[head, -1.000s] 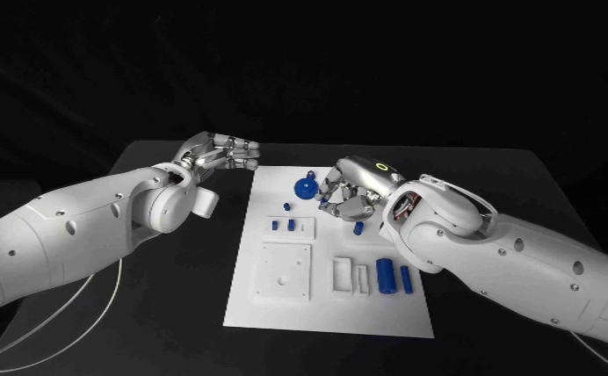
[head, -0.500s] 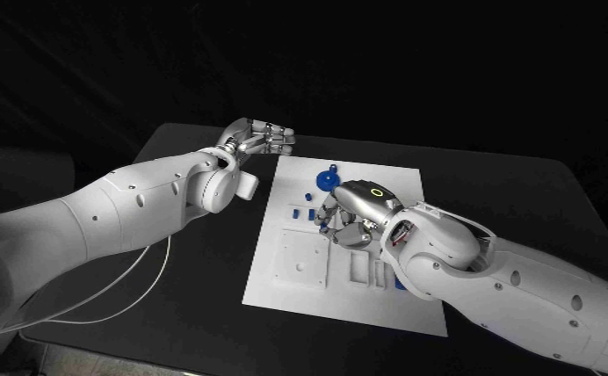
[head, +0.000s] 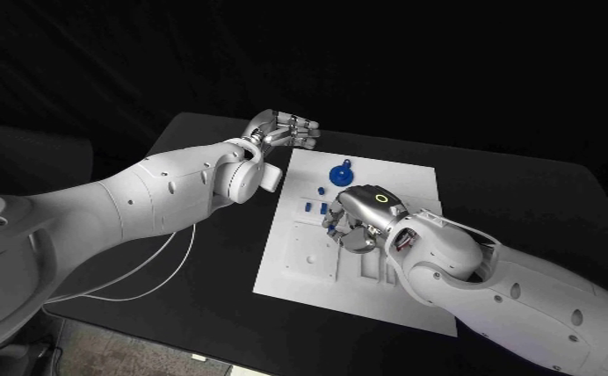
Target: Assemble the parts on the task board
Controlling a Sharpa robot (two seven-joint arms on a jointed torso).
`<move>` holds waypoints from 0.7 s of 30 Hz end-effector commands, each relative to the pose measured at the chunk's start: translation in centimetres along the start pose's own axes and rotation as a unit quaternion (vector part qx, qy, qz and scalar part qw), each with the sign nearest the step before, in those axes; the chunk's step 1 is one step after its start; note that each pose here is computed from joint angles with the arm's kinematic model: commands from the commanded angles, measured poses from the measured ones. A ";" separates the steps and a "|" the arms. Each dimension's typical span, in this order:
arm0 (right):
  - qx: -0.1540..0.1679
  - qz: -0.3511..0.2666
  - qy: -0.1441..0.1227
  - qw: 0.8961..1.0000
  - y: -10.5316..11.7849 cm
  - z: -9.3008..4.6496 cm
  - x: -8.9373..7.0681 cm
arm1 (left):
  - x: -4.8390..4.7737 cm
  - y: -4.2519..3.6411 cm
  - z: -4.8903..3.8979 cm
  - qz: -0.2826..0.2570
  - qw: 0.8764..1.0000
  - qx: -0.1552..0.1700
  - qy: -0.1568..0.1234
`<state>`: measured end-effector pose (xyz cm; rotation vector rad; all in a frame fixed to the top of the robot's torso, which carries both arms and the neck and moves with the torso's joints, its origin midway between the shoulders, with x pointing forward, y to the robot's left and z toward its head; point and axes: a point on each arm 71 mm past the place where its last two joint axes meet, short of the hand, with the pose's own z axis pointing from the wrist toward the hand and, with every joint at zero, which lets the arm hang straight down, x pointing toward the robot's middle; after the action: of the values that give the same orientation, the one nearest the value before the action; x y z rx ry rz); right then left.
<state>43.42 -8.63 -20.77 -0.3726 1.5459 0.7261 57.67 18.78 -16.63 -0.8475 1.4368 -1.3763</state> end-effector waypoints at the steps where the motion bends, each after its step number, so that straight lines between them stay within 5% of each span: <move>1: 0.004 -0.021 -0.001 1.000 0.0 0.1 0.4 | 0.38 -0.23 0.13 0.000 1.000 0.011 0.000; 21: 0.011 -0.021 0.019 1.000 -0.1 0.2 2.4 | 1.04 -0.37 0.33 -0.003 1.000 0.014 0.004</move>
<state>43.38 -8.25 -22.94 -0.3830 1.5738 0.6846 57.62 17.85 -16.58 -0.8388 1.4360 -1.3904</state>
